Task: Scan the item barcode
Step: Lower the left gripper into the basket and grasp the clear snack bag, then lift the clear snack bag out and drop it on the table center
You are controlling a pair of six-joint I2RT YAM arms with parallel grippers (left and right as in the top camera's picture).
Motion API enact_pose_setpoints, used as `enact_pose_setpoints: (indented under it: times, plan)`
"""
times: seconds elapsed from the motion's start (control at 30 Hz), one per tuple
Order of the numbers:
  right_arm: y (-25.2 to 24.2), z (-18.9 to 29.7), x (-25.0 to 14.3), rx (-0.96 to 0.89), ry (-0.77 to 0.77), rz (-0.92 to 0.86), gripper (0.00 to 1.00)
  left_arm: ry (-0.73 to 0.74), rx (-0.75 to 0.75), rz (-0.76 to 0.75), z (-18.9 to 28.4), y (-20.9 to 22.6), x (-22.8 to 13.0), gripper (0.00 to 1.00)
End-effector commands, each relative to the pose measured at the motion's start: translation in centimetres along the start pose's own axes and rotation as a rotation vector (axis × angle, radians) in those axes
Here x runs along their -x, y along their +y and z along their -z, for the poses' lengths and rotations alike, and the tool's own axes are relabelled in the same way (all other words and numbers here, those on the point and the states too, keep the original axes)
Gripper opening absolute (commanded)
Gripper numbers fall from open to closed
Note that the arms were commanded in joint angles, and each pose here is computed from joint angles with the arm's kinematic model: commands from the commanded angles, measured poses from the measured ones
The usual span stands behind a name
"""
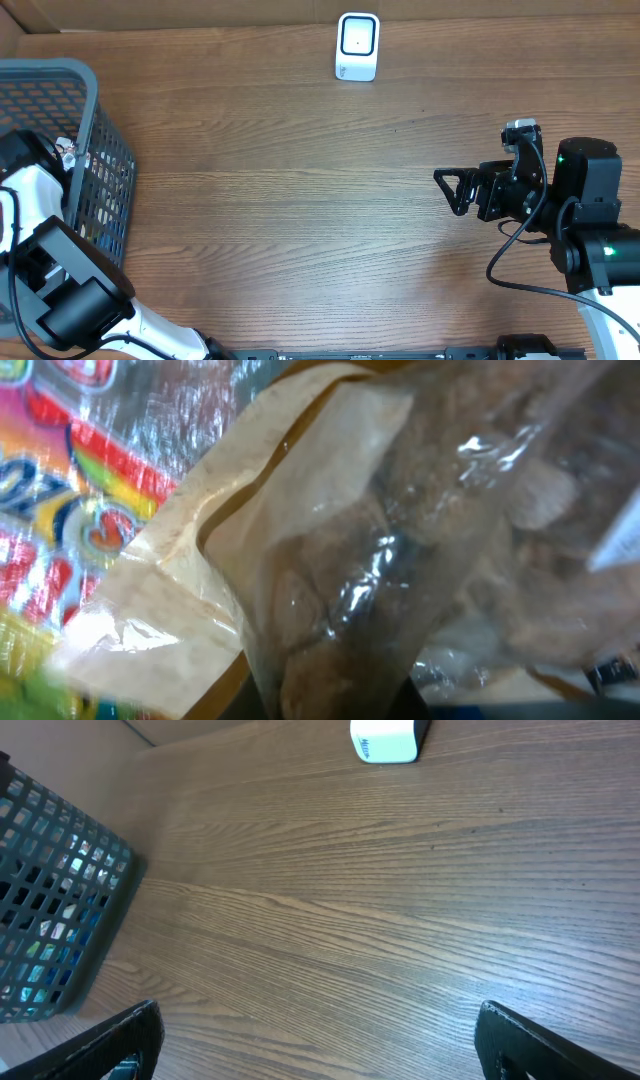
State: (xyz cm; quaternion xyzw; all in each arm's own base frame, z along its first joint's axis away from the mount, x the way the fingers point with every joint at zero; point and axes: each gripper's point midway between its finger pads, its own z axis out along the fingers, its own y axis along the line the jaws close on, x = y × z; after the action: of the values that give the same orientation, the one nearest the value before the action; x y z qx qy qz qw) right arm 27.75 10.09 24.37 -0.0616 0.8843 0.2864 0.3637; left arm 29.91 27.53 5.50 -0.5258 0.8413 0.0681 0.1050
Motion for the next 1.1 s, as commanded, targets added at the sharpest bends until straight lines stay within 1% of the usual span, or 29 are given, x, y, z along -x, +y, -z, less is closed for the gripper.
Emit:
enact_pose_setpoints:
  times: [0.0, 0.17, 0.3, 0.33, 0.43, 0.57, 0.67, 0.8, 0.93, 1.07]
  plan:
    - [0.4, 0.4, 0.8, 0.0, -0.022, 0.016, 1.0, -0.066, -0.062, 0.015, 4.7, -1.1, 3.0, 0.04]
    - [0.4, 0.4, 0.8, 0.0, -0.022, 0.016, 1.0, -0.225, -0.13, 0.03, 15.5, -1.5, 6.7, 0.04]
    - [0.4, 0.4, 0.8, 0.0, -0.022, 0.016, 1.0, -0.358, -0.222, 0.036, 24.2, -1.4, 7.3, 0.04]
    - [0.4, 0.4, 0.8, 0.0, -0.022, 0.016, 1.0, -0.397, -0.277, 0.029, 27.3, -1.6, 6.8, 0.04]
    - [0.4, 0.4, 0.8, 0.0, -0.022, 0.016, 1.0, -0.448, -0.37, 0.002, 32.1, -1.7, 4.9, 0.04]
    - [0.4, 0.4, 0.8, 0.0, -0.021, 0.015, 1.0, -0.477, -0.486, -0.087, 36.6, -2.4, 0.9, 0.04]
    - [0.4, 0.4, 0.8, 0.0, -0.021, 0.015, 1.0, -0.452, -0.525, -0.168, 38.2, -3.1, -2.7, 0.04]
    - [0.4, 0.4, 0.8, 0.0, -0.021, 0.015, 1.0, -0.32, -0.522, -0.312, 37.3, -4.5, -7.7, 0.04]
    - [0.4, 0.4, 0.8, 0.0, -0.021, 0.015, 1.0, -0.146, -0.488, -0.463, 34.2, -6.4, -12.0, 0.04]
    - [0.4, 0.4, 0.8, 0.0, -0.021, 0.015, 1.0, 0.012, -0.457, -0.581, 29.2, -9.0, -15.8, 0.04]
